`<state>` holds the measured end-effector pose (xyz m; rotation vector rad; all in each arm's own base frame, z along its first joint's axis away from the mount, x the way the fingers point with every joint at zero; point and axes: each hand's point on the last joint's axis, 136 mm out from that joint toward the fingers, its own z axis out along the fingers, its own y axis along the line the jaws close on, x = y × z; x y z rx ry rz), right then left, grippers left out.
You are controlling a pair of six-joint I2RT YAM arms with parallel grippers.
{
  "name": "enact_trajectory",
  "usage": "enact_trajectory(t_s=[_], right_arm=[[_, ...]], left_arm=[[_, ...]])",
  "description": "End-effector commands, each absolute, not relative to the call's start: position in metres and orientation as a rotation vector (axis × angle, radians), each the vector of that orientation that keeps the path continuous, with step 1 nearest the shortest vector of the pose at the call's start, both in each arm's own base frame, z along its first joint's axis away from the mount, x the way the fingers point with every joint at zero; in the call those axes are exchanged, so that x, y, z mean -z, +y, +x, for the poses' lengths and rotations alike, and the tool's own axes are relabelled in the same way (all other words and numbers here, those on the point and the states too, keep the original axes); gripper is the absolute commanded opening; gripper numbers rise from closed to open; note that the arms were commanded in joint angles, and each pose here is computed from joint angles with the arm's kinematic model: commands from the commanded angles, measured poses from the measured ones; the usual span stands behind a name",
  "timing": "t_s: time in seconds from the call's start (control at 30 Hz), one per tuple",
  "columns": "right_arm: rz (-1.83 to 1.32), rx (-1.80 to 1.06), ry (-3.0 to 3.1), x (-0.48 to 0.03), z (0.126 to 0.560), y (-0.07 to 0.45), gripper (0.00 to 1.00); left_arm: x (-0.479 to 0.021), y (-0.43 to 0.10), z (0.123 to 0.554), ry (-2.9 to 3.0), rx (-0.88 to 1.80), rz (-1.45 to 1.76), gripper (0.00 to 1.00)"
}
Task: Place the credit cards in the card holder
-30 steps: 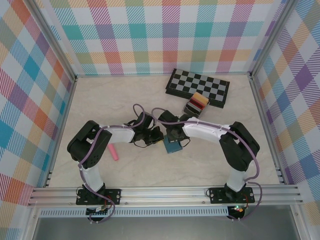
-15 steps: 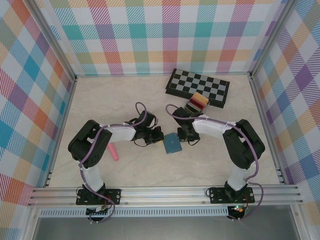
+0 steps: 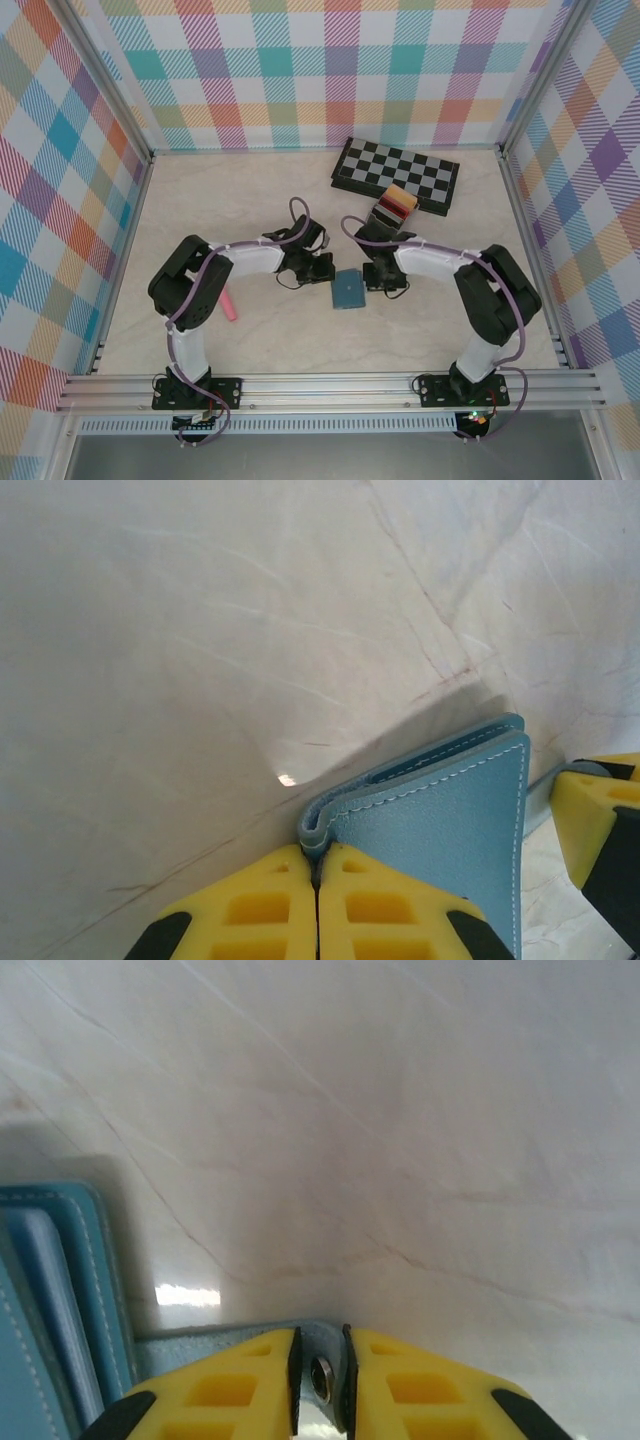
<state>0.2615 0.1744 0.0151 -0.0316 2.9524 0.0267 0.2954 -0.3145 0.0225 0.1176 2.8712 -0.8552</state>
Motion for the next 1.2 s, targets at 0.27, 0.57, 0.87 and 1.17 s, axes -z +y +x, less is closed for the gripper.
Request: enact_trajectory(t_s=[0.27, 0.57, 0.87, 1.17], right_arm=[[0.116, 0.121, 3.002, -0.015, 0.227, 0.125, 0.35], [0.227, -0.249, 2.923, -0.056, 0.246, 0.137, 0.4], [0.444, -0.575, 2.621, -0.135, 0.329, 0.096, 0.67], [0.468, -0.614, 2.548, -0.156, 0.448, 0.062, 0.87]], left_arm=[[0.004, -0.286, 0.255, 3.022, 0.593, 0.22, 0.07], [-0.017, -0.294, 0.26, 2.954, 0.634, 0.244, 0.11], [-0.072, -0.305, 0.28, 2.817, 0.707, 0.216, 0.31], [-0.103, -0.284, 0.294, 2.704, 0.627, 0.106, 0.53]])
